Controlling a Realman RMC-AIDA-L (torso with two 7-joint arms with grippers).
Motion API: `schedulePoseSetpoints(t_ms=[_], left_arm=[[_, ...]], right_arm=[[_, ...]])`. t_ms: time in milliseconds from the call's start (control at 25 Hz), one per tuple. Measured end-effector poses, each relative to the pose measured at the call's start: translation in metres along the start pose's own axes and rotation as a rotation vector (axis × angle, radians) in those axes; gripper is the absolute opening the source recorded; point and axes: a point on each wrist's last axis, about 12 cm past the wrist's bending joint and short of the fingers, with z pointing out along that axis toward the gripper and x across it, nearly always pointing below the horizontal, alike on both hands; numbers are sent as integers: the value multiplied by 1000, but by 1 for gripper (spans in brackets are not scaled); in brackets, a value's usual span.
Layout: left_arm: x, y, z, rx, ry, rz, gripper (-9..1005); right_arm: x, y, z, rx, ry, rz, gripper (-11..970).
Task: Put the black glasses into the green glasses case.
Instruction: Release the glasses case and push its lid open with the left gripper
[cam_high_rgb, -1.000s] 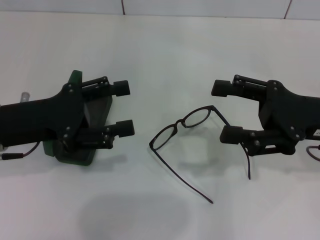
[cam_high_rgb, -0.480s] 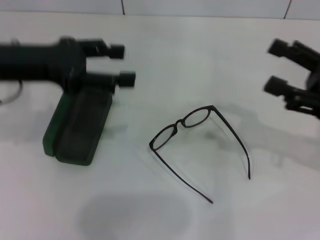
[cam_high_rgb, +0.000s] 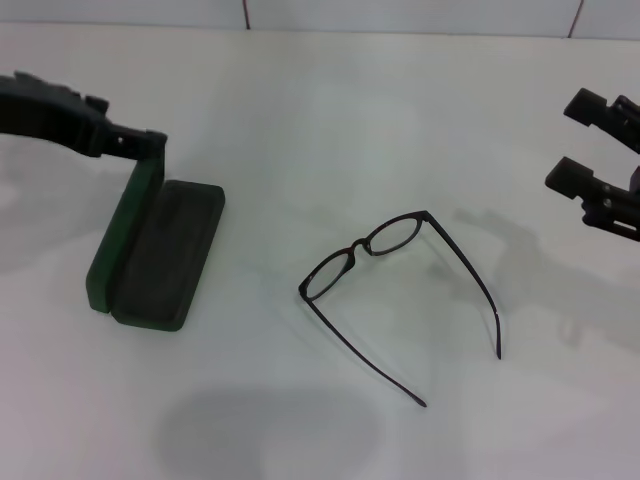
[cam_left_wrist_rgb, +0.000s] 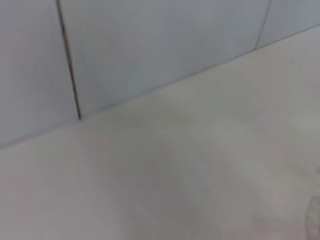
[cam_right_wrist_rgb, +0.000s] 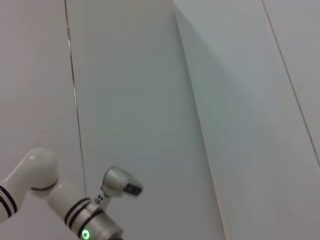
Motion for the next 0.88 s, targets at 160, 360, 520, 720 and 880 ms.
schedulePoseSetpoints(t_ms=[160,360,520,720,880], left_arm=[[9,8,14,14,13,-58,844],[20,19,29,-3,50,-106,842],[27,23,40,-11,105,-128,841],[30,25,53,-1,158,-139,839],[30,22,63,5,208,-127,838]], right_arm=[[-3,-4,6,-11,4,-8,875],[-3,-8,11,-12,16,-9,875],[-2,-8,11,-6,20,-6,875],[0,-9,11,5,27,-5,874],[1,-8,11,8,28,-1,874]])
